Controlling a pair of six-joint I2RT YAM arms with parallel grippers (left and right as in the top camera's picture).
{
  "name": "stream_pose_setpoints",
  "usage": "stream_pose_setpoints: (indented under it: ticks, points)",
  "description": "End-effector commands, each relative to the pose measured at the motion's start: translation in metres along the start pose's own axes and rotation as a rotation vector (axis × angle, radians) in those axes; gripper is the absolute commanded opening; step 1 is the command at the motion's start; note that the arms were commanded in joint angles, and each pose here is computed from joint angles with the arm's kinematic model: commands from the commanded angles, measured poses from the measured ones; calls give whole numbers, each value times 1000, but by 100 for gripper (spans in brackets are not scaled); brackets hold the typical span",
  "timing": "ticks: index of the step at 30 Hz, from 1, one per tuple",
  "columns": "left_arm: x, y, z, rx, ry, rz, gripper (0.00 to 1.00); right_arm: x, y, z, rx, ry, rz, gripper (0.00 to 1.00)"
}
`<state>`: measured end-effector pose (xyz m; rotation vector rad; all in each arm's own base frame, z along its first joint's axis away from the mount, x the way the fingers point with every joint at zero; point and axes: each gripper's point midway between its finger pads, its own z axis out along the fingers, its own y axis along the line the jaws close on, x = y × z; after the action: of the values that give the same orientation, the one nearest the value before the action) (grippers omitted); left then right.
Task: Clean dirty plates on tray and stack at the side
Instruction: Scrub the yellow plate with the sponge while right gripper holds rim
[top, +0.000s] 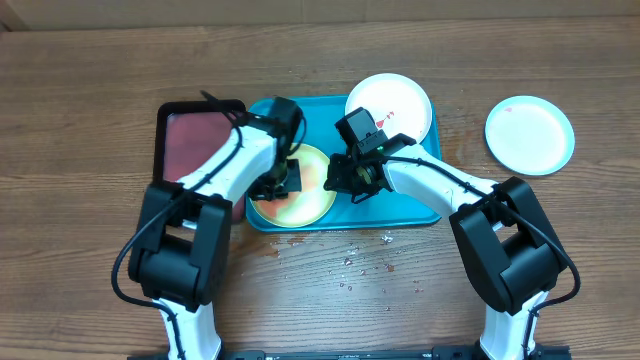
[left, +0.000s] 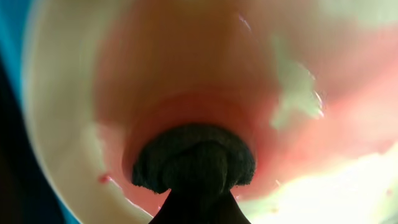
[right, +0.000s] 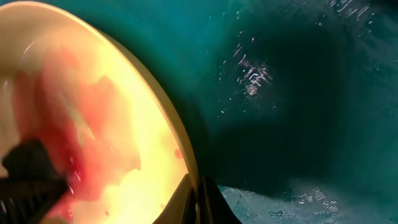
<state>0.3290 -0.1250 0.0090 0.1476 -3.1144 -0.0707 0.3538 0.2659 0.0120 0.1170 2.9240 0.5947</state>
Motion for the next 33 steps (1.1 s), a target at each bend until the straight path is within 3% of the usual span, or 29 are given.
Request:
stream_pose_setpoints:
  ticks: [1, 8, 22, 33]
  points:
    - [26, -21, 14, 14, 75, 23, 4, -5, -3, 0, 10, -17, 18, 4]
    - [13, -44, 14, 59, -7, 12, 4, -5, -2, 0, 9, -17, 19, 4]
    - [-53, -32, 8, 151, -196, -113, 4, -3, -4, 0, 14, -11, 20, 4]
    - [-59, 10, 11, 106, -165, -179, 4, -1, -5, 0, 21, -3, 23, 4]
